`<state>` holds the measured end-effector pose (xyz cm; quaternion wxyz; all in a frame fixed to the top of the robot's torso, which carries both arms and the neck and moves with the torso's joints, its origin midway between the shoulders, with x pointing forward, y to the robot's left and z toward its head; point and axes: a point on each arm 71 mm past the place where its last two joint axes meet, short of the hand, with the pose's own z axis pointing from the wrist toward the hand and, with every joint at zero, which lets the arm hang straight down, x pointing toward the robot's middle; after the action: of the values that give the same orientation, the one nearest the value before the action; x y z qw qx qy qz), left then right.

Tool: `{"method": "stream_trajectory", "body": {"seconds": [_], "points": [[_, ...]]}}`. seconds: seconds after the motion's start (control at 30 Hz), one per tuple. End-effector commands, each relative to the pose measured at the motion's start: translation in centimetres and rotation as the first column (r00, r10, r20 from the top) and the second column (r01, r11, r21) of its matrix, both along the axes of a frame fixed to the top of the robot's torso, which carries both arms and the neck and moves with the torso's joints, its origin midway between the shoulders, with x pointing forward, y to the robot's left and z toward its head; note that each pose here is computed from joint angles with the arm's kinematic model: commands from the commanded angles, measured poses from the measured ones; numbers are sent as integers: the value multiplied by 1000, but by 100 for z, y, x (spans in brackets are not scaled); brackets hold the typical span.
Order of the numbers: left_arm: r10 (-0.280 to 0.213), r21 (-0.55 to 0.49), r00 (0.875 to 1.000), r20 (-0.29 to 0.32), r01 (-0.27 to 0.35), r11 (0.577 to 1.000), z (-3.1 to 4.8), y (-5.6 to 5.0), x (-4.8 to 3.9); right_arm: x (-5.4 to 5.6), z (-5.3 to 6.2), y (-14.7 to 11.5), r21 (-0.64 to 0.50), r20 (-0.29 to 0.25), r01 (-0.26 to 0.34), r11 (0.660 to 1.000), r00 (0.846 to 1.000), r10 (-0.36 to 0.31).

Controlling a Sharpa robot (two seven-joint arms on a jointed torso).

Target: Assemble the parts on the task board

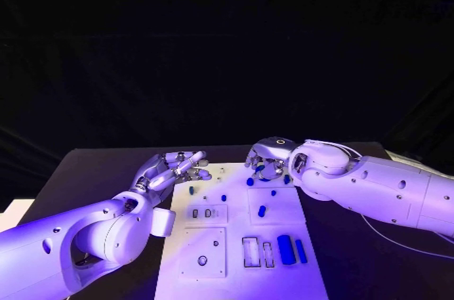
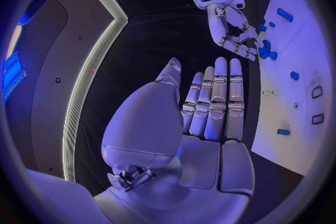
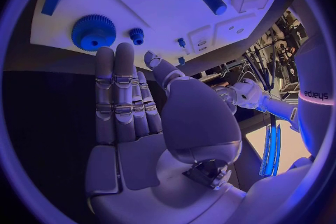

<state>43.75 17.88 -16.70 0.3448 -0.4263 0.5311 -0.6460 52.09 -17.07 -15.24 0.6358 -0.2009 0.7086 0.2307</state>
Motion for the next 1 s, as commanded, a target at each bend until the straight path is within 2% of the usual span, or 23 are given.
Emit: {"method": "stream_trajectory", "body": {"seconds": [0.03,1.0], "points": [[-25,-13,1000,0,25,1000,17,-28,-7,21,-50,0,-107,-5,18,994,1000,-18],[-23,-8,1000,-8,23,1000,16,3,-18,35,-223,103,-168,-80,-11,986,997,-3]]}}
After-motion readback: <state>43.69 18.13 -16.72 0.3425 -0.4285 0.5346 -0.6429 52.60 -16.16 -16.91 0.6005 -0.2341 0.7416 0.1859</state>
